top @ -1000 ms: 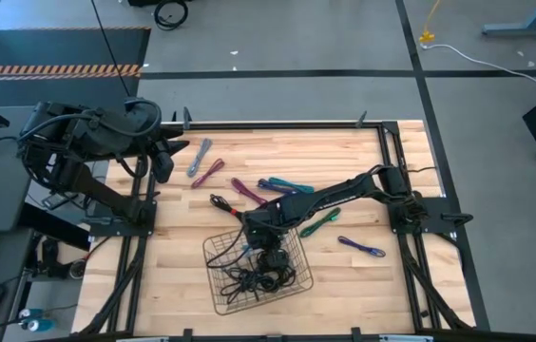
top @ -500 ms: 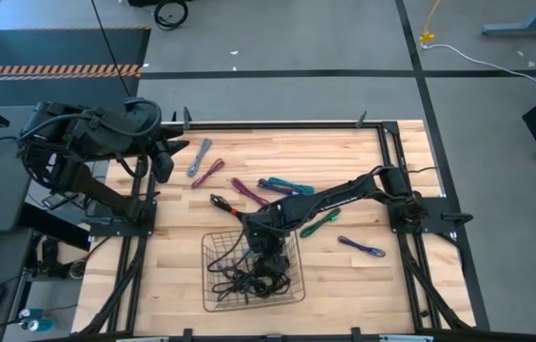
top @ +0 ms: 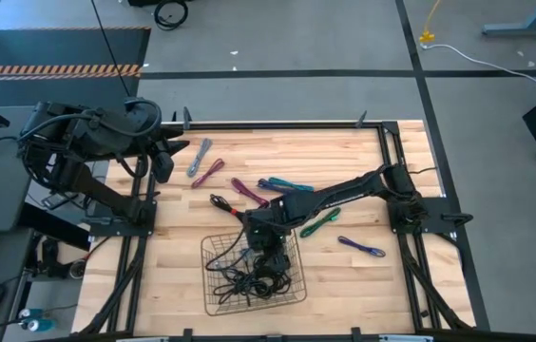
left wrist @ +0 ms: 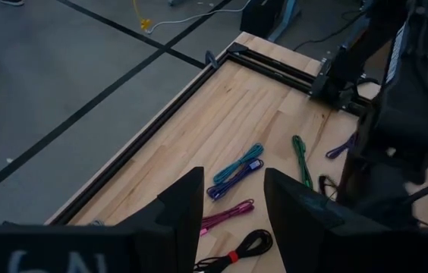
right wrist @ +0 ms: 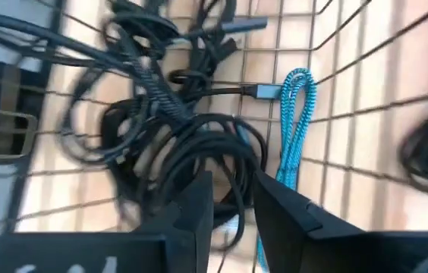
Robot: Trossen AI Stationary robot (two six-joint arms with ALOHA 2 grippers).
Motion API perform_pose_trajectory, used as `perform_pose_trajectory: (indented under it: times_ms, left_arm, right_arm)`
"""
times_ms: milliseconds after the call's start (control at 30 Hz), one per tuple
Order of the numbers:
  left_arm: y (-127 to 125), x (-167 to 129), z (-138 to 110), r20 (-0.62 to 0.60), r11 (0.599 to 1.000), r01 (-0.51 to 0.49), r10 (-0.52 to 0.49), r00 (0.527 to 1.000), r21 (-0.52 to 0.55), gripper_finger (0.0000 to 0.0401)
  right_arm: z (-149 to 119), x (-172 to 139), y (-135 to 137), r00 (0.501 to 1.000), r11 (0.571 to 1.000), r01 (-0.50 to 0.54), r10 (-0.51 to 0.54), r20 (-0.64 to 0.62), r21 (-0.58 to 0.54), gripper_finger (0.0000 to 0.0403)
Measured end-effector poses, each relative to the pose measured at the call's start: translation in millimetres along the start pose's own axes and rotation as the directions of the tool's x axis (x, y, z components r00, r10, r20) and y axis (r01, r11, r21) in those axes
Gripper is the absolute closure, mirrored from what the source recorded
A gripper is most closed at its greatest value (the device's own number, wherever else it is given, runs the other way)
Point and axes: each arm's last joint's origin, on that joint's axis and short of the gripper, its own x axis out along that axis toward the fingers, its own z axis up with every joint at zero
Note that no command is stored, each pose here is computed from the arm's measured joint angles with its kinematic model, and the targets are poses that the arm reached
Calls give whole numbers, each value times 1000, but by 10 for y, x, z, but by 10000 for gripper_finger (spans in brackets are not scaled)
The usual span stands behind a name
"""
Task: Pick and place USB-C Cables
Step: Put the purple charger cable into the wire basket
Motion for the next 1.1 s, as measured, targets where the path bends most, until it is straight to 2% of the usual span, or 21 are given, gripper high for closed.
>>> perform_pose_trajectory:
  times_ms: [133,300,433,567,733,867,1100]
  left_arm:
    - [1,0,1,0,1000,0,0,1000,1,255]
    - [-5,0,-3,-12,1000,20,-20,1000,11,255]
    - [-64,62,-2,-39,999,39,-38,999,27,255]
    - [-170,202,6,-71,992,33,-25,997,122,255]
    - [-293,510,37,-123,971,-9,40,992,240,255]
    - [-316,862,82,-201,959,-23,82,976,282,255]
    - [-298,1734,146,-386,946,104,25,922,308,255]
  right_arm:
    - [160,-416,107,999,999,35,-33,37,-37,303]
    - [189,-1050,81,971,969,239,-237,31,-56,302]
    - [52,-1600,-80,918,917,397,-397,-4,32,302]
    - [-159,-2201,-186,860,854,496,-508,46,156,302]
    - [-478,-2896,-200,801,806,503,-570,180,312,302]
    - [-753,-3349,-93,743,787,482,-601,296,386,302]
    - [-1177,-3961,236,607,820,402,-572,552,407,302]
